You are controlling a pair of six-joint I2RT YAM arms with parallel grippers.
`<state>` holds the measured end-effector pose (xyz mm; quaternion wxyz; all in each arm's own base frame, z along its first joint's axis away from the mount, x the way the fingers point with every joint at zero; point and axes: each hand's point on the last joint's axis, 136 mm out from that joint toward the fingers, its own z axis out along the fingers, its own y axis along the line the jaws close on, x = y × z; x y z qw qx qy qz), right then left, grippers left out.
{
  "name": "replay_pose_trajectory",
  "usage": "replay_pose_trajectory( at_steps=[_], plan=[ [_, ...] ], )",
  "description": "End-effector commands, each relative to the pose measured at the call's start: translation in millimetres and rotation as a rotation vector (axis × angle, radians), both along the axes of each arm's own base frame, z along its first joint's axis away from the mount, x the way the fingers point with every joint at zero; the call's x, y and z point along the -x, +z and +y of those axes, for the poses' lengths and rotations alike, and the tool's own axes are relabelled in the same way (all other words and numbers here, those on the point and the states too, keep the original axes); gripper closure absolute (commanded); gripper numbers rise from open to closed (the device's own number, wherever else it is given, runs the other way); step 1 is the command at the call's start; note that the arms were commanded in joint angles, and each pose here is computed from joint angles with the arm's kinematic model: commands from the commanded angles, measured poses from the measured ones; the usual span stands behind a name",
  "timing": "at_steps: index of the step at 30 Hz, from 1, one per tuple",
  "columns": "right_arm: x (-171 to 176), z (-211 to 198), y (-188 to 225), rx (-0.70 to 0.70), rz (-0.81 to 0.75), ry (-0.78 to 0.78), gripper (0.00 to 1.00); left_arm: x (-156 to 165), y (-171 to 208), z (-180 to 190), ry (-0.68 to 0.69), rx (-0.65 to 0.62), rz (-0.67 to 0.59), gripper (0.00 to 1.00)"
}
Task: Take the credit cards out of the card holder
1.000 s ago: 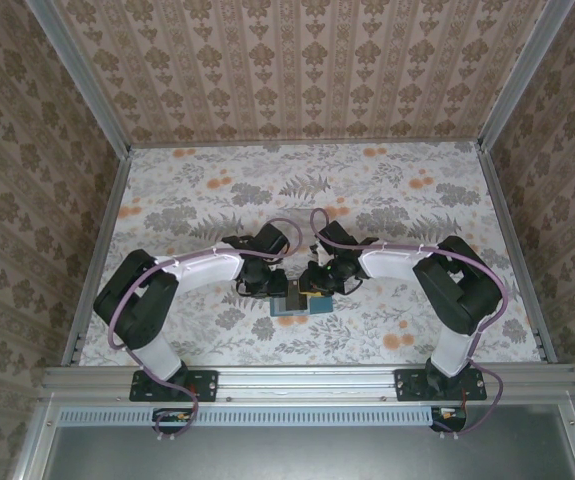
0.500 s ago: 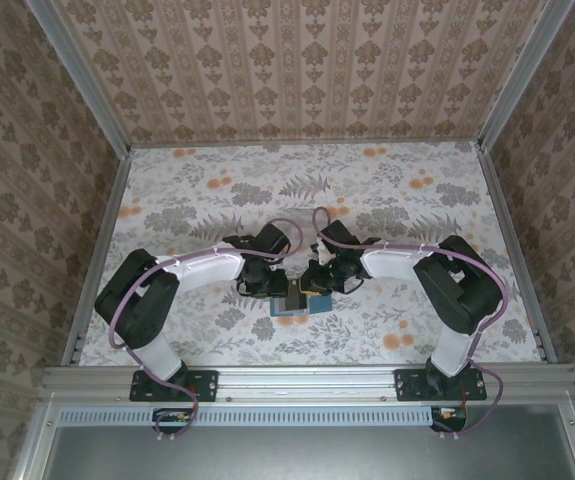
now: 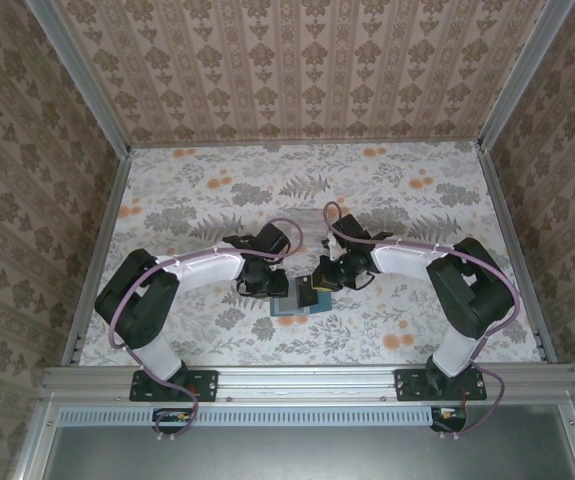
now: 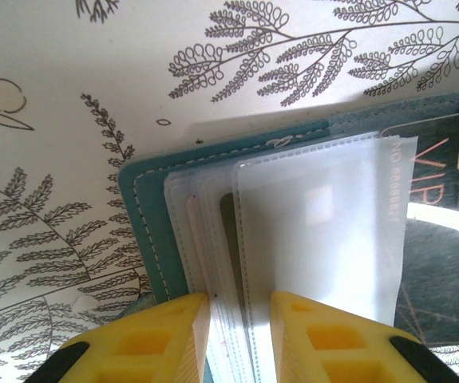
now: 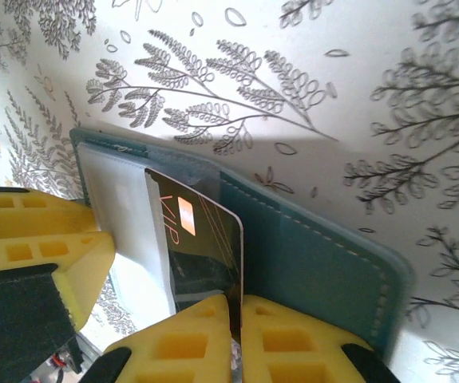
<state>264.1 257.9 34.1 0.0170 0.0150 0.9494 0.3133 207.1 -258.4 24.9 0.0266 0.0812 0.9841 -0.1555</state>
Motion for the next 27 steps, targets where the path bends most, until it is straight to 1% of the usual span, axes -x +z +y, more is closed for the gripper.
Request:
replay_pose_trajectory(
  at_steps=[1, 9, 20, 27],
  plan=[
    [10.4, -20.0, -9.2, 0.097, 0.021, 0.010, 0.89, 12.1, -11.3, 11.3, -0.015, -0.064, 0.045, 0.72],
    [10.8, -20.7, -6.4, 0.098, 0.016, 0.011, 0.89, 15.4, -11.4, 11.0, -0.019, -0.061, 0.050, 0.72],
    [8.1, -27.5, -2.4, 0.138, -0.012, 0.009, 0.89, 16.1, -9.2, 9.2, -0.015, -0.055, 0.047, 0.72],
    [8.7, -18.4, 0.2, 0.086, -0.003, 0.020, 0.88, 18.2, -5.8, 7.7, -0.012, -0.044, 0.042, 0.72]
  ],
)
